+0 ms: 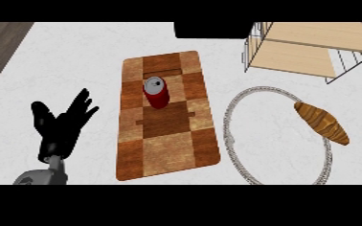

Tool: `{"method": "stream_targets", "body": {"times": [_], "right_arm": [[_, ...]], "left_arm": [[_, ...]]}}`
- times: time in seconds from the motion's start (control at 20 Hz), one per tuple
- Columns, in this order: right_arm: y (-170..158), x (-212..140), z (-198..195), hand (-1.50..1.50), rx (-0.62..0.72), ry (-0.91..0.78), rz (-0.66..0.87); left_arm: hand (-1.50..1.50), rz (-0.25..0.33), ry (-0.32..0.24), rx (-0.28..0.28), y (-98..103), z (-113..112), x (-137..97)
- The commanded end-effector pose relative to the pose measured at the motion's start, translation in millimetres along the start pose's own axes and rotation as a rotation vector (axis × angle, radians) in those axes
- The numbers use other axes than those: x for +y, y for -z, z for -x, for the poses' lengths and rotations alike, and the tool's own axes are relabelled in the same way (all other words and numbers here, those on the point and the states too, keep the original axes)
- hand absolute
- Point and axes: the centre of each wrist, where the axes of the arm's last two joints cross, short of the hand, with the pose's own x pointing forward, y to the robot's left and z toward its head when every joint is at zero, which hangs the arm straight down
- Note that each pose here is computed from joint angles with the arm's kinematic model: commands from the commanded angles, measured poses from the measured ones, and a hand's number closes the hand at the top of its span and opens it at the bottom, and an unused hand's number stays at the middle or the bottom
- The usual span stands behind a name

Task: Pick the sweet potato from the placemat and place it in the tiered shelf

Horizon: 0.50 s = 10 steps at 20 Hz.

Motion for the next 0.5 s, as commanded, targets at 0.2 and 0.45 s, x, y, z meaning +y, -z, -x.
{"method": "stream_targets", "body": {"times": [0.2, 0.45], "right_arm": [[15, -100, 23, -1.50, 0.049, 0.067, 0.033], [16, -143, 43, -1.50, 0.038, 0.086, 0.012]], "left_arm": [[0.00, 0.008, -0.011, 0.087, -6, 14, 8], [0.00, 0.009, 0.009, 0.090, -9, 20, 10]]}}
